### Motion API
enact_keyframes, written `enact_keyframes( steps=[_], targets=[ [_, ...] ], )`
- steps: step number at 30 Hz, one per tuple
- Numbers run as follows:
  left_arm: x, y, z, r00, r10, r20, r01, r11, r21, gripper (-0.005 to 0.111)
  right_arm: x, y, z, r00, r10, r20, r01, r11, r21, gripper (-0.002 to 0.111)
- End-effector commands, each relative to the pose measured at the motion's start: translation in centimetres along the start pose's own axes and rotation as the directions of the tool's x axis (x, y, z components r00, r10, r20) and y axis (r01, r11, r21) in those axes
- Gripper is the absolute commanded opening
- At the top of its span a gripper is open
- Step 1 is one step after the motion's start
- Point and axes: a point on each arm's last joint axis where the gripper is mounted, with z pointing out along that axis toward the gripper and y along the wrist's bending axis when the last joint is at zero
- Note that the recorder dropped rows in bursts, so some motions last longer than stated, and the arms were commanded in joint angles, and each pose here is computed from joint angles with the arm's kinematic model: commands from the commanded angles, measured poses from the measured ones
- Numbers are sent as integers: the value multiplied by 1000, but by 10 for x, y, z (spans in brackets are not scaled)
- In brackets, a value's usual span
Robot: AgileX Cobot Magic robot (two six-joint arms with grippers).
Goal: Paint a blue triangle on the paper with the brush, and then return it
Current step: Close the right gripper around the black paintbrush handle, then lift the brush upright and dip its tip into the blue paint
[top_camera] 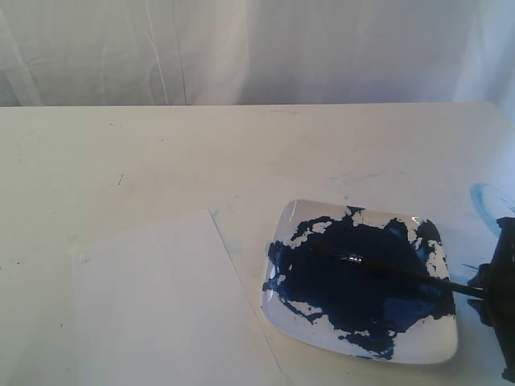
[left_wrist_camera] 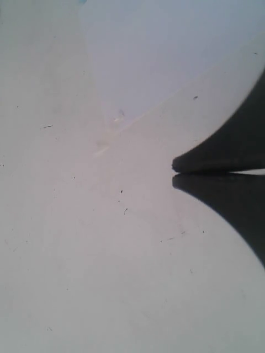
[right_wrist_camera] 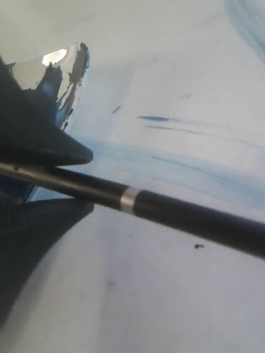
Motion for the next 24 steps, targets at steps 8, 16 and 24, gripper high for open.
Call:
enact_keyframes(
  steps=[8, 16, 24],
  targets=[
    [1, 0, 0, 1000, -2, 4, 2, 1000, 6, 0, -1, -2, 5, 1000, 4, 14, -4, 1000, 3, 11],
    [1, 0, 0, 1000, -2, 4, 2, 1000, 6, 0, -3, 2, 5, 1000, 7, 31, -5, 999, -38, 4],
    [1, 0, 0, 1000, -2, 4, 2, 1000, 6, 0, -5, 22, -15, 999, 16, 48, -4, 971, -239, 2]
  ],
)
